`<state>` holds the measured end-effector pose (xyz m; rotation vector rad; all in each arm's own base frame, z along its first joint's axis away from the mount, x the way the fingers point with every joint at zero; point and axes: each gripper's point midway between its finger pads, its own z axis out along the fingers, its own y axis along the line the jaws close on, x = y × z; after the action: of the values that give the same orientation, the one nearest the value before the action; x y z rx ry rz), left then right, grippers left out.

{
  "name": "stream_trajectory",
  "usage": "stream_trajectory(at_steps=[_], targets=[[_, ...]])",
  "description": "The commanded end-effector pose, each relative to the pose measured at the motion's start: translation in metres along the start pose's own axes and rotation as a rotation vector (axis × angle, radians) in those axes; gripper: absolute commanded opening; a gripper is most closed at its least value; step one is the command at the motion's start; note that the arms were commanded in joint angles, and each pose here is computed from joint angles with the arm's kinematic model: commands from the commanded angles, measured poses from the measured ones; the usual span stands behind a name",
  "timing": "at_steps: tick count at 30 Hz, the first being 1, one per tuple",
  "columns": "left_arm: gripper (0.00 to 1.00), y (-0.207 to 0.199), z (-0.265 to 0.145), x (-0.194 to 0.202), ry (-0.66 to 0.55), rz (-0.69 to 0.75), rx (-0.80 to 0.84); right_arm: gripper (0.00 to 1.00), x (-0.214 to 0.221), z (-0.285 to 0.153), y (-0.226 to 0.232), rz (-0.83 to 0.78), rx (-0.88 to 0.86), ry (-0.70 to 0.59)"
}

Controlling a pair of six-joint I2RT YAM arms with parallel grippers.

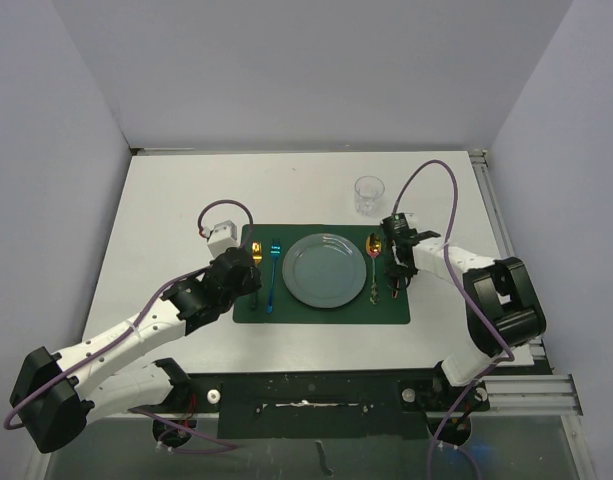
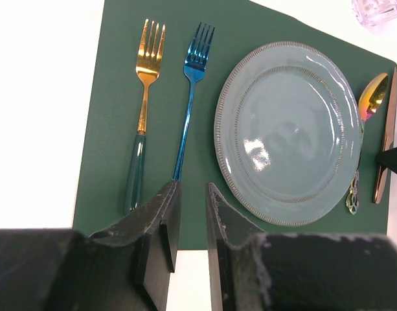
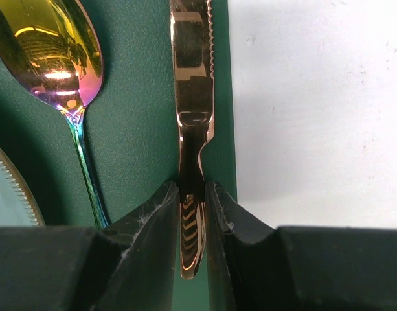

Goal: Set the dinner table for one person
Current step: Adjust the knife on the napkin.

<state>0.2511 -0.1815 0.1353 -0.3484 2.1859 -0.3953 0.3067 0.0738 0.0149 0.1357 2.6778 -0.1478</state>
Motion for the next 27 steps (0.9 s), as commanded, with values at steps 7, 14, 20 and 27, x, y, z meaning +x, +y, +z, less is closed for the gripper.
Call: stream_trajectory(at_steps=[7,14,20,27], targets=[[0.19,-0.011,0.0,-0.009,-0.027,-0.033,0.041,0.0,0.023,-0.004,-0.003,-0.001,-0.01,0.052],[0.19,-0.01,0.001,-0.006,-0.022,-0.039,0.041,0.0,0.022,-0.009,-0.005,-0.019,-0.009,0.051],[0.19,-0.01,0.003,-0.004,-0.015,-0.042,0.047,0.0,0.019,-0.015,-0.008,-0.054,-0.006,0.049],[0.19,-0.011,0.005,0.0,-0.004,-0.043,0.049,0.0,0.013,-0.027,-0.009,-0.068,-0.017,0.033]])
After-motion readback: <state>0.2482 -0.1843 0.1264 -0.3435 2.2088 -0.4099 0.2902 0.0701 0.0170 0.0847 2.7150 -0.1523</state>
